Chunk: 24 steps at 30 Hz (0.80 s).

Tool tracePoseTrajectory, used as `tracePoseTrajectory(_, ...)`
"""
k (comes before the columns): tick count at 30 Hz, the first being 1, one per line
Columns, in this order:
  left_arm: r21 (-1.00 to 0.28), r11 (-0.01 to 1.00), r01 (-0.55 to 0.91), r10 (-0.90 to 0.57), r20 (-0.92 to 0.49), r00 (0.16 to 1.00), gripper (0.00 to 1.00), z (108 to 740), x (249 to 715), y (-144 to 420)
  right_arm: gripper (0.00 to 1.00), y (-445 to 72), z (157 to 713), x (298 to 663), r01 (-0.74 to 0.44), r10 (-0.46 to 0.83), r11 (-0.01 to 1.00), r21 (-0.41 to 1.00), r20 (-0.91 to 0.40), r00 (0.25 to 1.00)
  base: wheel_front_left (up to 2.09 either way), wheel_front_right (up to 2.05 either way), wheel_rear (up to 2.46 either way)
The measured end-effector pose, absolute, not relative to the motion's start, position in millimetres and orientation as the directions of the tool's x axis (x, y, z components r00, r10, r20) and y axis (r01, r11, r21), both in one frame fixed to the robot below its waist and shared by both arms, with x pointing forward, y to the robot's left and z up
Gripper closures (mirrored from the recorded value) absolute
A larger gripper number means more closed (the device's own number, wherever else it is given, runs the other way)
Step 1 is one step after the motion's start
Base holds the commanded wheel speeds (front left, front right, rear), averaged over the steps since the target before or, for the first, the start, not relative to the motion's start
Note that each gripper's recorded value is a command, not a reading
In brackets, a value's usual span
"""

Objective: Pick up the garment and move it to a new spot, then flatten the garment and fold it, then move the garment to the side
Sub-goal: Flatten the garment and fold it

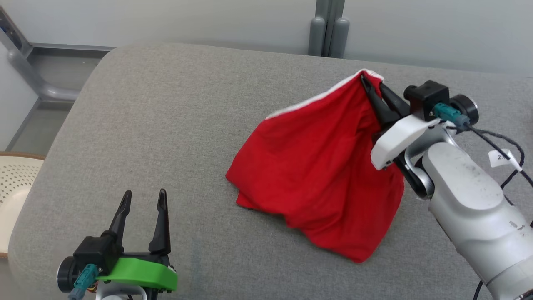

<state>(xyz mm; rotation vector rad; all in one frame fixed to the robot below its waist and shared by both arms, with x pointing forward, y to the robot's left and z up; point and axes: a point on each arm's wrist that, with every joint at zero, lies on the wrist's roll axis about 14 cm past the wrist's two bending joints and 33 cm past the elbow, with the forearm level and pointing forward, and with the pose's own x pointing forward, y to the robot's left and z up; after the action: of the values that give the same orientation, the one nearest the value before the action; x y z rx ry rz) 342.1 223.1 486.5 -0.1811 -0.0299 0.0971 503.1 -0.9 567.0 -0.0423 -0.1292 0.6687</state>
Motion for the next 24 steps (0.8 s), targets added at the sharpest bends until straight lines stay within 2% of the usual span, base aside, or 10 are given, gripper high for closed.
tracePoseTrajectory(7, -0.182, 0.981, -0.062, 0.068, 0.028, 0.997, 0.00, 488, 353, 214, 1.00, -5, 624, 516, -0.587, 0.620, 0.784, -0.202, 0.226, 0.751, 0.00, 0.00, 0.00)
tracePoseTrajectory(13, -0.183, 0.982, -0.050, 0.057, 0.029, 0.998, 0.00, 488, 357, 211, 1.00, 10, 642, 503, -0.614, 0.666, 0.746, -0.259, 0.272, 0.695, 0.00, 0.00, 0.00)
tracePoseTrajectory(19, -0.185, 0.982, -0.047, 0.053, 0.030, 0.998, 0.00, 488, 355, 209, 1.00, 23, 585, 456, -0.702, 0.739, 0.673, -0.232, 0.170, 0.652, 0.00, 0.00, 0.00)
tracePoseTrajectory(24, -0.189, 0.981, -0.035, 0.041, 0.028, 0.999, 0.00, 487, 355, 205, 1.00, 10, 534, 411, -0.740, 0.753, 0.657, -0.147, 0.078, 0.653, 0.00, 0.00, 0.00)
